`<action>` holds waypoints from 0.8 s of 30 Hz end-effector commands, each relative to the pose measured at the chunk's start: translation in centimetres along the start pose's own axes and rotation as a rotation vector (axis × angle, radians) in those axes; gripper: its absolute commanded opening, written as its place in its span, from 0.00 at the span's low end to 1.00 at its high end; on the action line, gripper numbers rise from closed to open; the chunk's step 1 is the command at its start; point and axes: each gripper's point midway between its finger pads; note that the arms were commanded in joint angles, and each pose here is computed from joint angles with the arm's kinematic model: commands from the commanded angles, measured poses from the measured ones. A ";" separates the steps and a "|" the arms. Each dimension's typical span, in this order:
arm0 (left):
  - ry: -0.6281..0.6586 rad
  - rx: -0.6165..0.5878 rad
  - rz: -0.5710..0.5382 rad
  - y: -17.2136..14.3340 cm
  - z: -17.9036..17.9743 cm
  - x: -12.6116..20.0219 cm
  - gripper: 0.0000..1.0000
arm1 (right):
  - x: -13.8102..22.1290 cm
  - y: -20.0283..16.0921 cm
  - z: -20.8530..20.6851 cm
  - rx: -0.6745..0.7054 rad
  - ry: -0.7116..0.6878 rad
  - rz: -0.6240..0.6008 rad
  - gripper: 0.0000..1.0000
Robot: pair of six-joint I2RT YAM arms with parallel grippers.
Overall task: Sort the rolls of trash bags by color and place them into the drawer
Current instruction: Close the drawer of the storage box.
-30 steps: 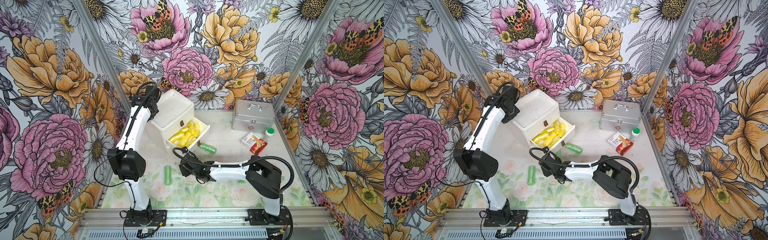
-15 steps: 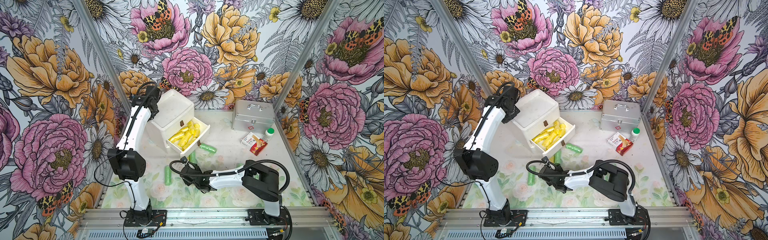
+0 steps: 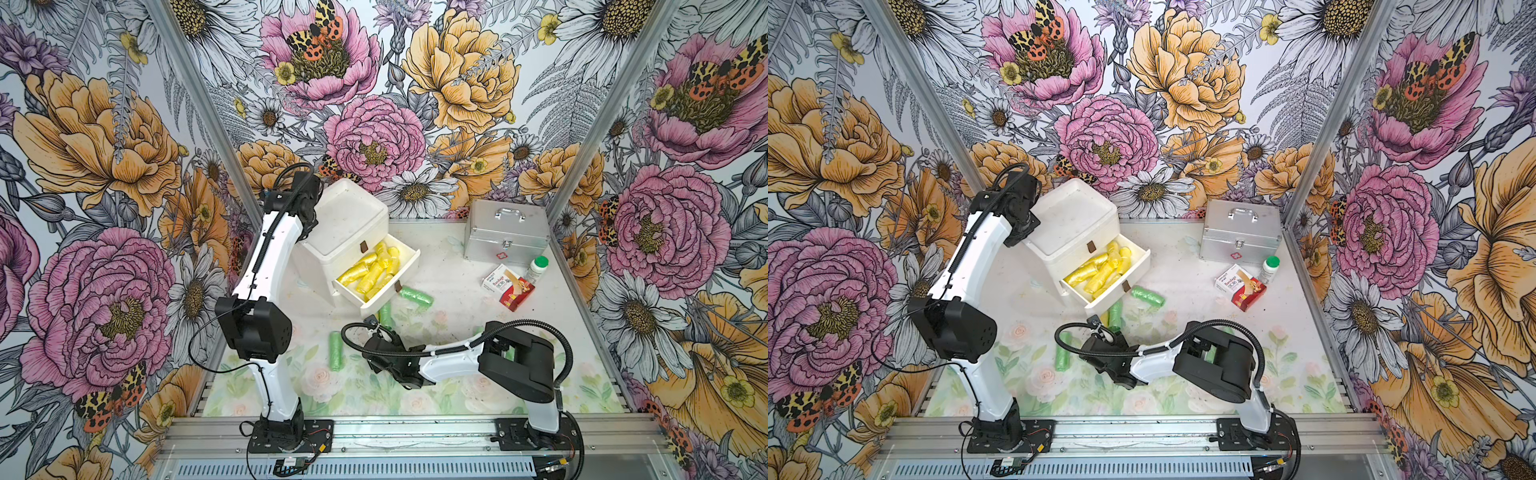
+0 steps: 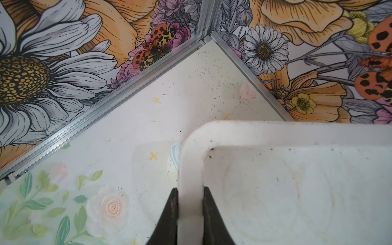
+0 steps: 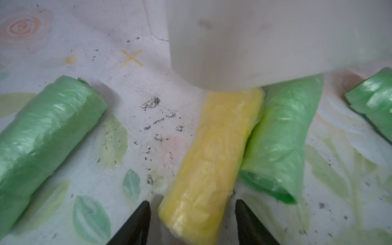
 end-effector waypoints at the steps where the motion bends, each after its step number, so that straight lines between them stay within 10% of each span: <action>1: 0.089 -0.070 0.086 -2.7 1.2 -1.9 0.00 | -0.5 -2.2 -0.3 0.016 -0.032 0.033 0.60; 8: 0.091 -0.071 0.088 -2.7 1.3 -2.0 0.00 | 0.6 -2.2 -0.1 -0.012 -0.041 0.007 0.24; 24: 0.097 -0.081 0.110 -3.9 0.8 -2.6 0.00 | 9.4 -2.9 -3.9 -0.170 -0.044 -0.018 0.22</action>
Point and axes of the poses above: each gripper's point midway between its finger pads, its own x axis back along the fingers, its own z axis along the line the jaws close on, y = z × x, and after that the axes turned 2 degrees about x, right-handed
